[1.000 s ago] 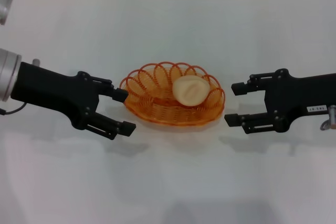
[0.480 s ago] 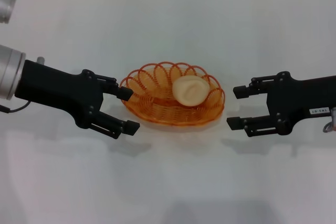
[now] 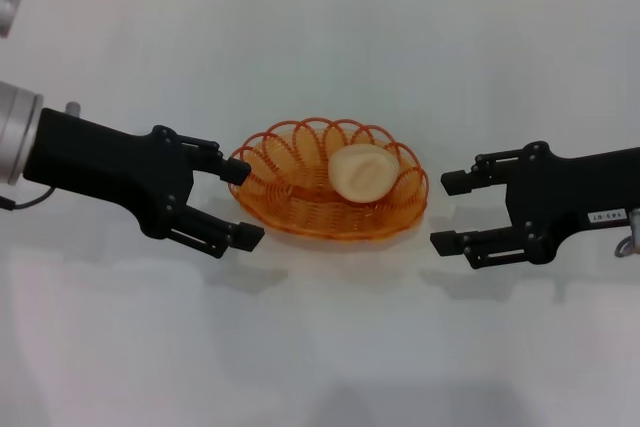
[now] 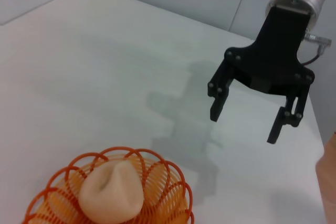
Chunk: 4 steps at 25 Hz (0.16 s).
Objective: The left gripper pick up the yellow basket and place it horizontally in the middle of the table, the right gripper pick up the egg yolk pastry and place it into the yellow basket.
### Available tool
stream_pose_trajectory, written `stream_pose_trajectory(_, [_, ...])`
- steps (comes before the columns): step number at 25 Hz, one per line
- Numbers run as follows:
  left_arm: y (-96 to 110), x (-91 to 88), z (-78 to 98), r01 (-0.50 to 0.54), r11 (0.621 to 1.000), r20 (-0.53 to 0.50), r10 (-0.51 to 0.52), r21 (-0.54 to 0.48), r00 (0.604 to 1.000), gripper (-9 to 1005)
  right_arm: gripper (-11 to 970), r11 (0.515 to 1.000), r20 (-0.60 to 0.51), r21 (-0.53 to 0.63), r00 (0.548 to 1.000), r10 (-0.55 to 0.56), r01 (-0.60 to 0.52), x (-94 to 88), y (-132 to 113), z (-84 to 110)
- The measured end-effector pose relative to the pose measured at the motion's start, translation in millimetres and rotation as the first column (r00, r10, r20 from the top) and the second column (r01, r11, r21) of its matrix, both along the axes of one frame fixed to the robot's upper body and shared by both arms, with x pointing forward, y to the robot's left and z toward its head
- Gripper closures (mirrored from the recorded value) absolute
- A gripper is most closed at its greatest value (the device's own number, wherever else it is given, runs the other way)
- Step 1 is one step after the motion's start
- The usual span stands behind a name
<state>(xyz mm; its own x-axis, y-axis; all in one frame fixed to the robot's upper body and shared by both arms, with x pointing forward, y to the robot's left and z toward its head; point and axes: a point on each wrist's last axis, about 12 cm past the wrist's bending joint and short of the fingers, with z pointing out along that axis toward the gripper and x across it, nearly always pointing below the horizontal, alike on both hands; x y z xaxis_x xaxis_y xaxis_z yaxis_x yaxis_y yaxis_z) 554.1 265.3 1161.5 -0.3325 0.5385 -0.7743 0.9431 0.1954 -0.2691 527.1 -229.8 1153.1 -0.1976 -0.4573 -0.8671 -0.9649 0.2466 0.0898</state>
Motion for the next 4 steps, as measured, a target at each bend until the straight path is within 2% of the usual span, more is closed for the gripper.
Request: stream_pose_trajectory(4, [0.7, 0.2, 1.1, 0.000, 1.000, 0.002, 0.000, 0.001, 1.000, 116, 270, 1.000, 0.001, -0.002, 1.000, 0.008, -0.008, -0.5, 1.2, 0.6])
